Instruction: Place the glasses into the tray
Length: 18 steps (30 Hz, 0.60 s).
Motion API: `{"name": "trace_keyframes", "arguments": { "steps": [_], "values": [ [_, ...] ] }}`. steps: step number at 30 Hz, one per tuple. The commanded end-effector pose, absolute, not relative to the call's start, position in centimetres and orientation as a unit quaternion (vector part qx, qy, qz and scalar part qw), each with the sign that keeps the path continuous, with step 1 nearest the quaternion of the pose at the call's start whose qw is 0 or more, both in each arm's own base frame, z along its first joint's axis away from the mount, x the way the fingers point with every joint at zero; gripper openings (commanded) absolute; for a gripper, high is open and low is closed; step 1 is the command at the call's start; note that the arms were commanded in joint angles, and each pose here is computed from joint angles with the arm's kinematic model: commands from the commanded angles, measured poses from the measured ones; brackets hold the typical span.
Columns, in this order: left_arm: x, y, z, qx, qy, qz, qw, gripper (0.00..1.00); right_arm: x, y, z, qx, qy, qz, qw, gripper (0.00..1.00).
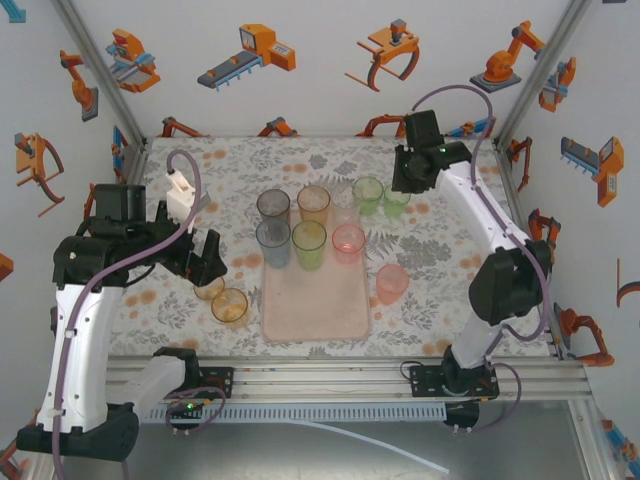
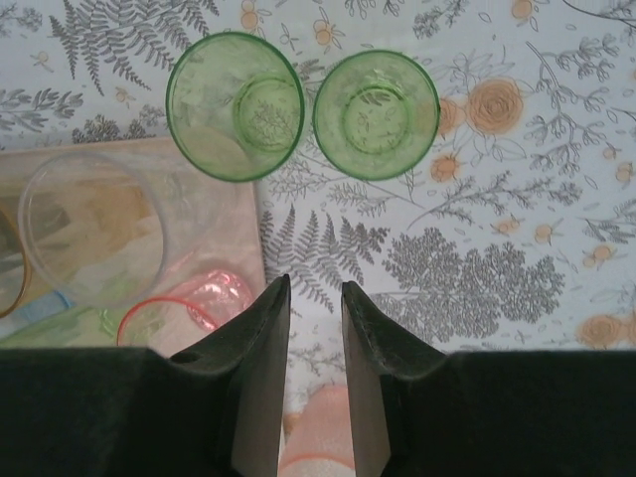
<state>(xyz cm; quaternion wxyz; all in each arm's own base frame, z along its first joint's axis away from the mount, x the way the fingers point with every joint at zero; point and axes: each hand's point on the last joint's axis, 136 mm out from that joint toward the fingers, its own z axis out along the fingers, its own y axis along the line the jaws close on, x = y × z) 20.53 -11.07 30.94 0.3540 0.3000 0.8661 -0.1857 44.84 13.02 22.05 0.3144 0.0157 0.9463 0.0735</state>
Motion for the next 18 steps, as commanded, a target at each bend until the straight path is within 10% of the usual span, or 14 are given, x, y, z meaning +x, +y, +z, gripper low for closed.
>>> {"name": "trace_keyframes", "arguments": {
  "steps": [1,18],
  "values": [
    [20.3,-11.5,31.1,0.294,0.866,-0.2,0.351,0.97,47.4,14.2,23.6,-0.017,0.931,0.095,0.352,0.29],
    [21.3,-11.3,30.5,0.284,0.876,-0.195,0.338,0.97,53.5,15.5,18.4,-0.043,0.943,0.073,0.322,0.31]
  ]
}}
